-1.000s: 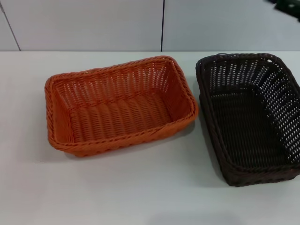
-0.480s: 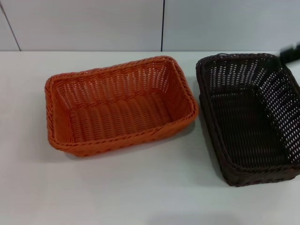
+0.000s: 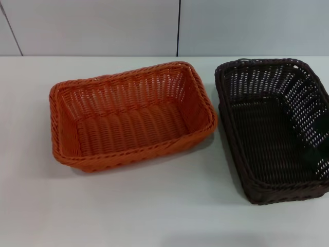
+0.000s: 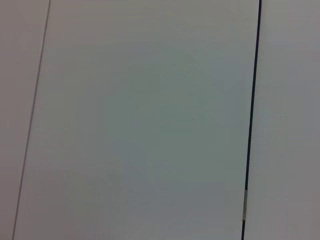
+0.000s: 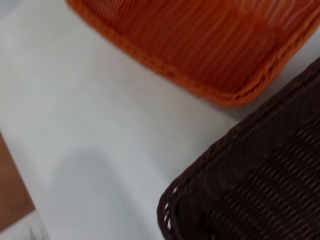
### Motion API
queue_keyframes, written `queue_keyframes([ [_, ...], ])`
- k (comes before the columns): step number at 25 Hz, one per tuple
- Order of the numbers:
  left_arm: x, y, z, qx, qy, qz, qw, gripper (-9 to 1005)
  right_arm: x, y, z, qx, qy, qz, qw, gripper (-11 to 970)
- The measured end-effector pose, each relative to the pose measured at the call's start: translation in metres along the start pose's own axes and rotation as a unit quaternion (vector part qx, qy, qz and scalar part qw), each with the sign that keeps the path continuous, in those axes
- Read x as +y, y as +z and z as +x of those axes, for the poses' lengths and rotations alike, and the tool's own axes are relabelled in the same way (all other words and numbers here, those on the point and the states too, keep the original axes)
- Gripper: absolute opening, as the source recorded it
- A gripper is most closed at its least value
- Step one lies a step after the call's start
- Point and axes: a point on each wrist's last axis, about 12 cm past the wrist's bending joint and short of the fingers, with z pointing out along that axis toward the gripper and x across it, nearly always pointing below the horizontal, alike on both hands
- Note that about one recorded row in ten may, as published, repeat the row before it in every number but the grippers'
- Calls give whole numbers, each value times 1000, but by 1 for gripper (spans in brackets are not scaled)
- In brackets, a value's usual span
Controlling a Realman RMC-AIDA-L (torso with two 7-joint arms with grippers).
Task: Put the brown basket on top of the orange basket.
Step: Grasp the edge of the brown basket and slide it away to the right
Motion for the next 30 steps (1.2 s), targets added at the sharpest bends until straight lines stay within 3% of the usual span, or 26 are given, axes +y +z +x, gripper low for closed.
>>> queue_keyframes([
  [6,0,2,-1,0,1,0,1000,779,16,25,-6,36,-34,-24,999,806],
  [11,-1,3,-1,-1,0,1,1000,780,20,33,-7,45,-42,-31,998,805],
  [19,-2,4,-1,-1,-1,2,1000,780,15,49,-4,69,-45,-19,996,802],
  [30,-2,3,-1,-4,-2,2,1000,779,14,95,-2,123,-48,-13,991,799],
])
